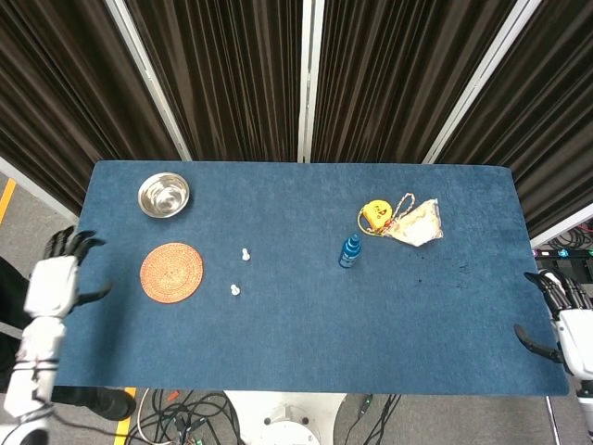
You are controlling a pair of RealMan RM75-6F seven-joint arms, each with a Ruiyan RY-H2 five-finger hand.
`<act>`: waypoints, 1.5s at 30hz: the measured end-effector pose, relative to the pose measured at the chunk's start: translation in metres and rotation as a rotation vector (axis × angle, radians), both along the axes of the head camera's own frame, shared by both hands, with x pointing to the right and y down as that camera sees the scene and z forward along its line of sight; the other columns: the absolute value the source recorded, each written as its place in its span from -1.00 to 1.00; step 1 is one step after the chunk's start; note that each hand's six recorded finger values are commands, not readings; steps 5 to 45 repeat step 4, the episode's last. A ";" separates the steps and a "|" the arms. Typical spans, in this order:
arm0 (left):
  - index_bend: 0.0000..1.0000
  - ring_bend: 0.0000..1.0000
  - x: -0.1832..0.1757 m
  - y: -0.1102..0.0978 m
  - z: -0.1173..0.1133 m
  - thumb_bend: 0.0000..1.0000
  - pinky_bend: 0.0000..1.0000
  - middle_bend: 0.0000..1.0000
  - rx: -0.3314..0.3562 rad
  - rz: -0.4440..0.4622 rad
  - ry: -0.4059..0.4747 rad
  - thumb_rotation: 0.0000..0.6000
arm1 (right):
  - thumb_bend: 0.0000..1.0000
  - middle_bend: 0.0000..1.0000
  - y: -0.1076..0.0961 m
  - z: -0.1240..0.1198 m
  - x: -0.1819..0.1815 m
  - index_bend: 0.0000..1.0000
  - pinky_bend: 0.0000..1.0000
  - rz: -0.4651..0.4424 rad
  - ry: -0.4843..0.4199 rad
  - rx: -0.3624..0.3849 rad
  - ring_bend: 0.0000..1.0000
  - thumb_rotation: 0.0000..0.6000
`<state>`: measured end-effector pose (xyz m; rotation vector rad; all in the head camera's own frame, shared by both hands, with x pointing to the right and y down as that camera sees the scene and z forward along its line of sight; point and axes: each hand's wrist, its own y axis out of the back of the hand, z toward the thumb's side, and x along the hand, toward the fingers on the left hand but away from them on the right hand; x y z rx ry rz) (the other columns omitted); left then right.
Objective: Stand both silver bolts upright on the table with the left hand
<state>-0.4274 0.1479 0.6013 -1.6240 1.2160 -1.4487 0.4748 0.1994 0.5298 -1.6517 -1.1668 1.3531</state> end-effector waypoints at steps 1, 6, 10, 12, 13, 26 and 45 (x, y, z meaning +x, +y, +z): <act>-0.46 -1.00 -0.008 0.008 -0.003 -0.67 -1.00 -0.67 0.004 -0.008 -0.009 1.00 | -0.62 -0.64 0.000 0.000 -0.001 -0.74 -0.80 -0.003 0.004 0.005 -0.94 1.00; -0.46 -1.00 -0.025 0.034 -0.015 -0.68 -1.00 -0.67 0.017 -0.031 -0.019 1.00 | -0.62 -0.64 -0.001 0.000 -0.006 -0.74 -0.80 -0.010 0.007 0.017 -0.94 1.00; -0.46 -1.00 -0.025 0.034 -0.015 -0.68 -1.00 -0.67 0.017 -0.031 -0.019 1.00 | -0.62 -0.64 -0.001 0.000 -0.006 -0.74 -0.80 -0.010 0.007 0.017 -0.94 1.00; -0.46 -1.00 -0.025 0.034 -0.015 -0.68 -1.00 -0.67 0.017 -0.031 -0.019 1.00 | -0.62 -0.64 -0.001 0.000 -0.006 -0.74 -0.80 -0.010 0.007 0.017 -0.94 1.00; -0.46 -1.00 -0.025 0.034 -0.015 -0.68 -1.00 -0.67 0.017 -0.031 -0.019 1.00 | -0.62 -0.64 -0.001 0.000 -0.006 -0.74 -0.80 -0.010 0.007 0.017 -0.94 1.00; -0.46 -1.00 -0.025 0.034 -0.015 -0.68 -1.00 -0.67 0.017 -0.031 -0.019 1.00 | -0.62 -0.64 -0.001 0.000 -0.006 -0.74 -0.80 -0.010 0.007 0.017 -0.94 1.00; -0.46 -1.00 -0.025 0.034 -0.015 -0.68 -1.00 -0.67 0.017 -0.031 -0.019 1.00 | -0.62 -0.64 -0.001 0.000 -0.006 -0.74 -0.80 -0.010 0.007 0.017 -0.94 1.00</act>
